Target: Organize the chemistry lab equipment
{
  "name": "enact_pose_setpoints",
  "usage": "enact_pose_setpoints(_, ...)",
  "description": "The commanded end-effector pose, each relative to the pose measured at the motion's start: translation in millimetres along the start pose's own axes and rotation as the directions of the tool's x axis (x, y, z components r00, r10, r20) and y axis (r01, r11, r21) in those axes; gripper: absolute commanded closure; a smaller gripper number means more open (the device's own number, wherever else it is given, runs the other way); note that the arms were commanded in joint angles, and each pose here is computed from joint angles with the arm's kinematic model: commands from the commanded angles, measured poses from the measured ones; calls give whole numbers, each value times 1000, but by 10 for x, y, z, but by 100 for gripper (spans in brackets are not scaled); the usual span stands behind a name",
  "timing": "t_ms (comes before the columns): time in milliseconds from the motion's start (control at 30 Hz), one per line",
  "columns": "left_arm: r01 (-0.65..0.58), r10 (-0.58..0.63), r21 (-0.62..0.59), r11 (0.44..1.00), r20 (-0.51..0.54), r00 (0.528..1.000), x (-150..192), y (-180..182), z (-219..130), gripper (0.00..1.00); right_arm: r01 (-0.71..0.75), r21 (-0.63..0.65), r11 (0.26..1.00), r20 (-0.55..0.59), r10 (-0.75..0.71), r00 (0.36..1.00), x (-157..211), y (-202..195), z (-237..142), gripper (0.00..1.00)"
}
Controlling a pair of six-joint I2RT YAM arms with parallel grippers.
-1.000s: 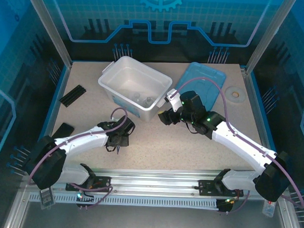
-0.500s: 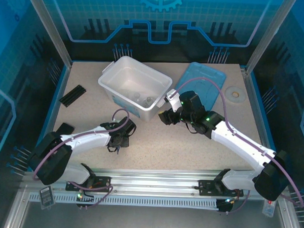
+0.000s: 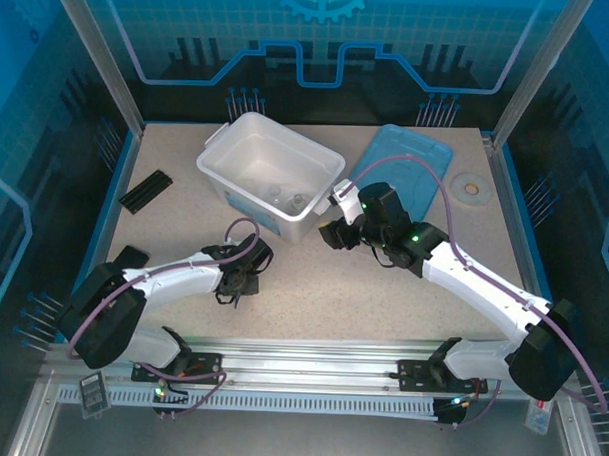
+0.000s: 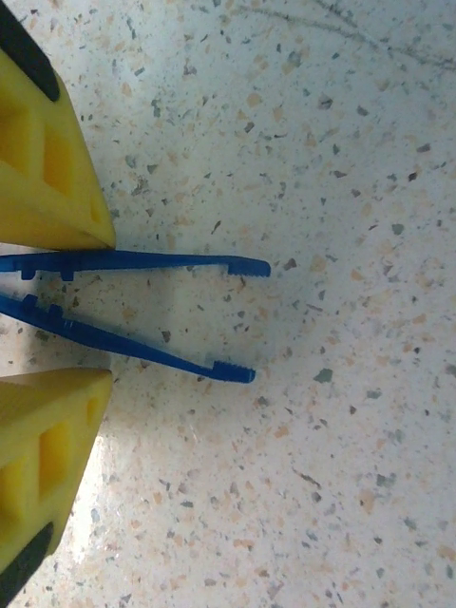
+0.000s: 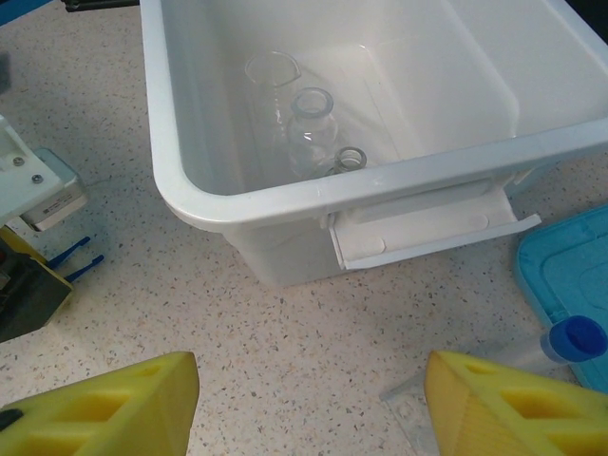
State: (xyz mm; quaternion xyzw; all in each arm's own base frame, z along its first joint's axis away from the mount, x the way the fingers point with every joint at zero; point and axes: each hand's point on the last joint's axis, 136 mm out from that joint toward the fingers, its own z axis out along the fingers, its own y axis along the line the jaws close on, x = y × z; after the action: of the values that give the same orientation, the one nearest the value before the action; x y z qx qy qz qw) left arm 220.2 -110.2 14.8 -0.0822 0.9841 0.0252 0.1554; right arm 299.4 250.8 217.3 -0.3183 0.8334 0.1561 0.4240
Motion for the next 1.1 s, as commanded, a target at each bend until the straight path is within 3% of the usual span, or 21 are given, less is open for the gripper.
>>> enact_pose_setpoints(0,15,-15,1,1000,-28,1000,76,-7,51,63,-13,1,1000,-20,13,1000,63,-25,26,36)
enact_pose_setpoints(567,12,-11,18,1000,-16,1000,9,-49,-36,75,-19,6,1000,-17,19,1000,59,-45,32,38)
enact_pose_setpoints(1067,36,-58,110,993,212,976,-664,-67,-1099,78,-22,9,1000,5,22,1000,22,-69,-14,38)
